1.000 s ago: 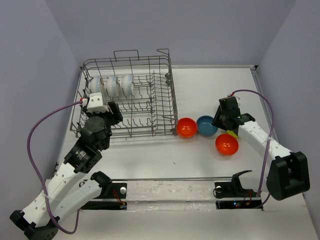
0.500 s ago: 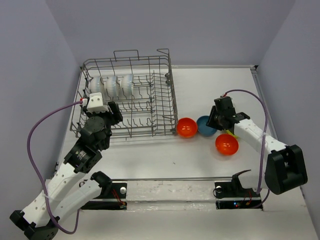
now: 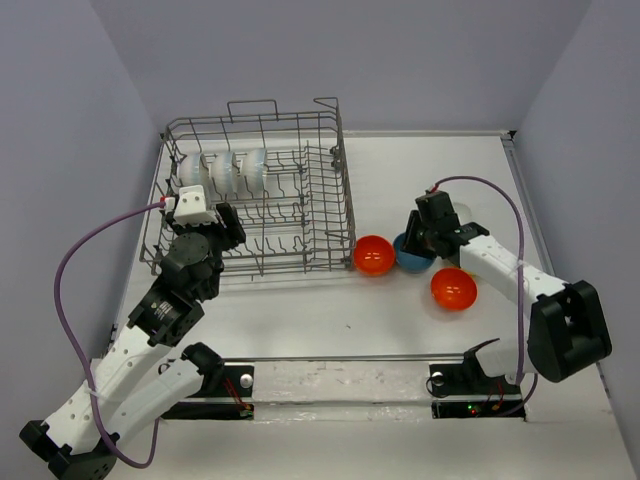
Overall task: Load the bowls into the dish rack
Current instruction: Move the bowl to the center of the board.
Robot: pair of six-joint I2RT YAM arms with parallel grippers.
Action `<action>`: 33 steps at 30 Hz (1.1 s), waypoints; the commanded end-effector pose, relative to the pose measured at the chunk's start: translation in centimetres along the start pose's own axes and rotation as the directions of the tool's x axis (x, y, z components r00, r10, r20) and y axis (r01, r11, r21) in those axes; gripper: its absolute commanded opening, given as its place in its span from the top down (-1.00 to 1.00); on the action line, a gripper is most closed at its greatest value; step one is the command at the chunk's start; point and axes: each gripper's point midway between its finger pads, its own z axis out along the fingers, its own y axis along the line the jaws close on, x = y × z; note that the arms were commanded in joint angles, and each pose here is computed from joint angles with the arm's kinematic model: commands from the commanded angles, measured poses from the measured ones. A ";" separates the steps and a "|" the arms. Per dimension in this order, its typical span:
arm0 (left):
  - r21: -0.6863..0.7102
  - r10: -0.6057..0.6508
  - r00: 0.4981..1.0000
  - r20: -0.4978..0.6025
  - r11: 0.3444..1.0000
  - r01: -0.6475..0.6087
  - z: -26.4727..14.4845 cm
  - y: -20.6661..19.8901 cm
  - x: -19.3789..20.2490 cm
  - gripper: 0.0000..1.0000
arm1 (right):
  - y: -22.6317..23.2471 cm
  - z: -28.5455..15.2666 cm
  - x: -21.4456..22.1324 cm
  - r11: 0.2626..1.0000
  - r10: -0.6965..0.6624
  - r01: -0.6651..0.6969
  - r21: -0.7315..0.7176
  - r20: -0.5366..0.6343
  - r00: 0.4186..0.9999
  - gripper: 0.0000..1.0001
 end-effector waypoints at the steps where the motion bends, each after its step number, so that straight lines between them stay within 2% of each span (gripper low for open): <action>1: -0.014 -0.023 0.999 0.039 1.000 0.024 0.1 0.1 -0.8 -0.42 | 2.7 -0.1 -1.2 0.998 -0.005 0.007 -0.065 0.037 0.999 0.23; 33: -0.008 -0.018 0.999 0.033 1.000 0.018 0.2 0.0 -0.6 -0.42 | 4.3 1.5 0.6 0.997 -0.041 0.040 -0.064 0.000 0.999 0.22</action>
